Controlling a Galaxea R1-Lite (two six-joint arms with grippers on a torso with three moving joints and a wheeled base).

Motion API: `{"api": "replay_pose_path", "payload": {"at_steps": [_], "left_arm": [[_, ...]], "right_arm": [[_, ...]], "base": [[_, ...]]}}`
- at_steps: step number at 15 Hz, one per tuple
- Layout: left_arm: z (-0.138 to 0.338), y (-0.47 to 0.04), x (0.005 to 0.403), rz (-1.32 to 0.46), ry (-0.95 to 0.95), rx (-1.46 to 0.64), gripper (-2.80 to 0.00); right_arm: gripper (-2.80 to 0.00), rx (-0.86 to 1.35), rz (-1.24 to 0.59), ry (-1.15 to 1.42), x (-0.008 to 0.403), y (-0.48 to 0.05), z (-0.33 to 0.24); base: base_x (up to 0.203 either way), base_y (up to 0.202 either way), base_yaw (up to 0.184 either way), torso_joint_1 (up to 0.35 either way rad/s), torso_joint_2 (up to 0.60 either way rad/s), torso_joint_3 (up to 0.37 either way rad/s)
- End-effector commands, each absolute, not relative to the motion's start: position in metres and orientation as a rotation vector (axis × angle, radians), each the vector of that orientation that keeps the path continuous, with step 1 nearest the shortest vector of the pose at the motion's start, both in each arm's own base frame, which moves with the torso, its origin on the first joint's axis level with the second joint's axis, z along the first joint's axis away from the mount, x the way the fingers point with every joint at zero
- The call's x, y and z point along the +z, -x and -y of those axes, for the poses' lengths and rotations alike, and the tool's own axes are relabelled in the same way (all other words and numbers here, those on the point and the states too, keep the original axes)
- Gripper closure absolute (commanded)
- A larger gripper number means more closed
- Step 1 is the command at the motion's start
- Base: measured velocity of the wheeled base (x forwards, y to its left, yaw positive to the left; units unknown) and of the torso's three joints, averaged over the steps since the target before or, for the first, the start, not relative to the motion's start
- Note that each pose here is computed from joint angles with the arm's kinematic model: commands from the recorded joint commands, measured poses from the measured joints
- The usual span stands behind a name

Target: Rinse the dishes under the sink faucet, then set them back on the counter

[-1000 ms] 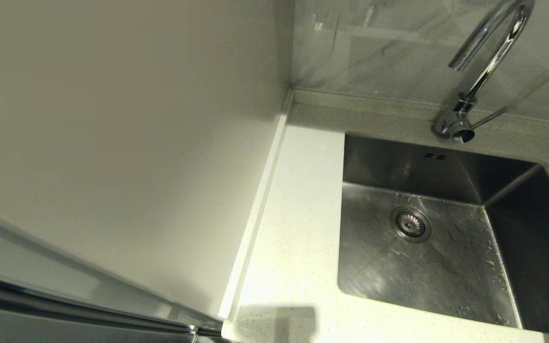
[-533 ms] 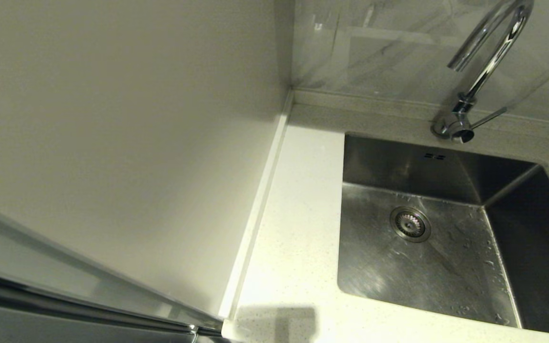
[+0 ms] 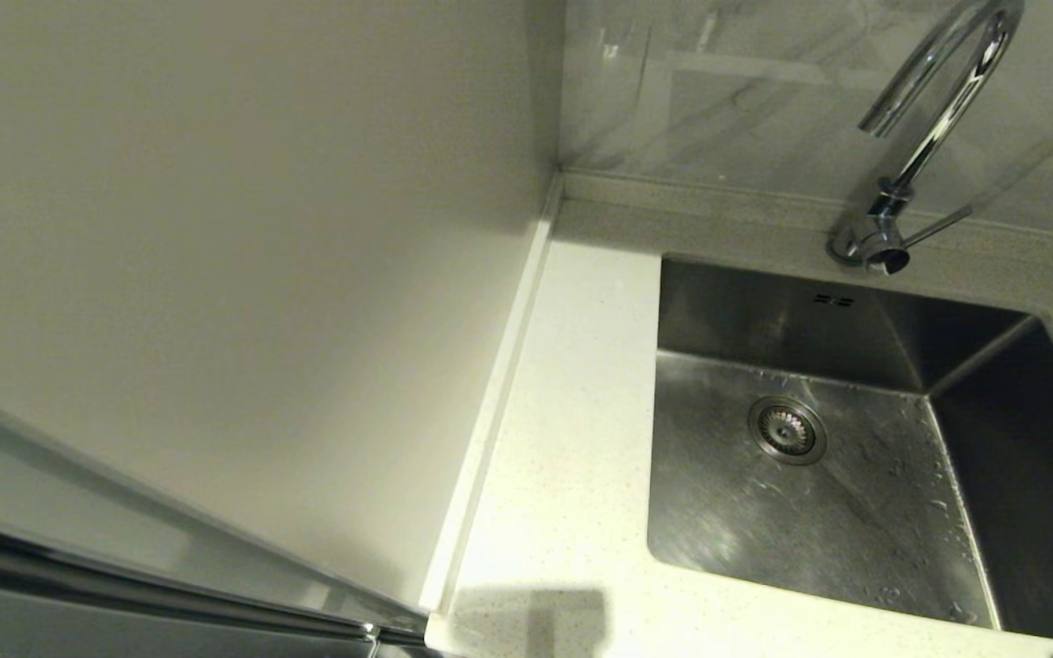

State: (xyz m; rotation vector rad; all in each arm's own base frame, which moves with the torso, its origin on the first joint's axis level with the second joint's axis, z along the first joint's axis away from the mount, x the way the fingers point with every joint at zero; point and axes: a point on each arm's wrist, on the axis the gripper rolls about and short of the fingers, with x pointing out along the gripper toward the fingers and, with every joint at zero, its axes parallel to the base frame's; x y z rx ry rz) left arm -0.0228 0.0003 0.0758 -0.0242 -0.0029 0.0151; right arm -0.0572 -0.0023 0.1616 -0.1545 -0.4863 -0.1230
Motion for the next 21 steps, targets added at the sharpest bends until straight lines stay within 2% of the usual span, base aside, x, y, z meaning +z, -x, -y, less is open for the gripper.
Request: {"api": "replay_pose_path", "payload": {"at_steps": [1, 4, 8, 21], "left_arm": [[0.000, 0.023, 0.076, 0.006, 0.025, 0.015, 0.00], [0.000, 0.023, 0.076, 0.006, 0.025, 0.016, 0.00], [0.000, 0.023, 0.076, 0.006, 0.025, 0.015, 0.00], [0.000, 0.023, 0.076, 0.006, 0.025, 0.015, 0.00]], "right_arm": [[0.00, -0.118, 0.415, 0.152, 0.145, 0.046, 0.002], [0.00, -0.101, 0.208, 0.126, 0.097, 0.025, 0.002], [0.00, 0.019, -0.045, 0.046, 0.075, 0.025, 0.000], [0.00, 0.019, -0.049, 0.026, 0.076, 0.025, 0.000]], "base": [[0.000, 0.000, 0.000, 0.000, 0.00, 0.000], [0.000, 0.000, 0.000, 0.000, 0.00, 0.000], [0.000, 0.000, 0.000, 0.000, 0.00, 0.000], [0.000, 0.000, 0.000, 0.000, 0.00, 0.000]]}}
